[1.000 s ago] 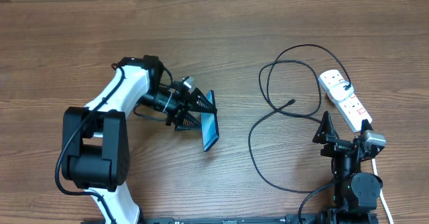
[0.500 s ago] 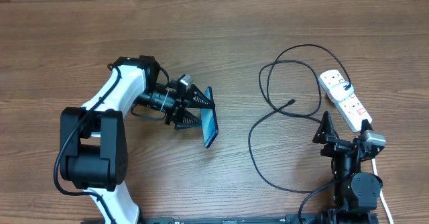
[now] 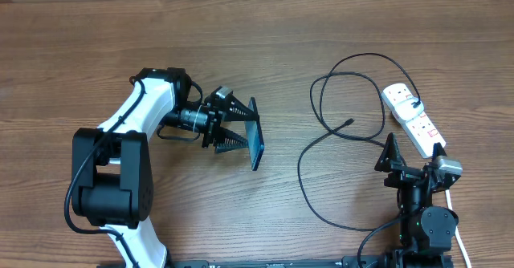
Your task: Plug charger to phone and switch on socket
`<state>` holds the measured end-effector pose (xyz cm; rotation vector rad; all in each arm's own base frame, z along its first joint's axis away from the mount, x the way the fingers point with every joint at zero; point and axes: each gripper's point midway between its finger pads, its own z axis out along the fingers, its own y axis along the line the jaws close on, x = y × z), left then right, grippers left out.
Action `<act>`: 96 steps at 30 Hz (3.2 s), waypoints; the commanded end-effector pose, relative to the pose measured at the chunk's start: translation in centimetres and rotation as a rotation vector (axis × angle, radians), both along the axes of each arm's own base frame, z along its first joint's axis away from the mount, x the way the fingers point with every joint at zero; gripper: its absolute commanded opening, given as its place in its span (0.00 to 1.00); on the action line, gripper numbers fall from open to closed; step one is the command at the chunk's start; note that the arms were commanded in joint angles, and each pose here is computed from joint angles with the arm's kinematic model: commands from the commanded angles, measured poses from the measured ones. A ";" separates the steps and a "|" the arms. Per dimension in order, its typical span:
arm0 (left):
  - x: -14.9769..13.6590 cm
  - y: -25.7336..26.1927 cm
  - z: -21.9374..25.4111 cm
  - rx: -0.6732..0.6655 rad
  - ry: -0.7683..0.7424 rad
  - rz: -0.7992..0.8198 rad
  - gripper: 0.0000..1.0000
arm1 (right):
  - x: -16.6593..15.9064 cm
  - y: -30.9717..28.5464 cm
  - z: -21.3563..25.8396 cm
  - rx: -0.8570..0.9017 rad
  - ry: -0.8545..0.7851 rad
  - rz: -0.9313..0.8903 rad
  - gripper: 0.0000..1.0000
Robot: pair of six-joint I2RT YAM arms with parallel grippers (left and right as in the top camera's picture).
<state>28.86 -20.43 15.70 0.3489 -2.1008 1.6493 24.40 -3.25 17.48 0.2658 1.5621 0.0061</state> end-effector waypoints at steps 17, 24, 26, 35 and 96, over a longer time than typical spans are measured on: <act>1.1 -0.1 0.7 -0.030 -0.018 0.020 0.42 | 0.0 0.0 -0.3 -0.003 0.002 0.004 1.00; 1.3 1.2 -3.7 0.221 -0.090 -0.035 0.37 | 0.0 0.0 -0.3 -0.003 0.002 0.004 1.00; 1.7 1.4 -4.3 0.246 -0.124 -0.037 0.36 | 0.0 0.0 -0.3 -0.003 0.002 0.004 1.00; 2.1 1.8 -5.3 0.305 -0.151 -0.039 0.37 | 0.0 0.0 -0.3 -0.003 0.002 0.004 1.00; 2.1 1.4 -4.6 0.264 -0.117 -0.023 0.38 | -2.5 26.7 -2.8 0.358 0.722 0.463 1.00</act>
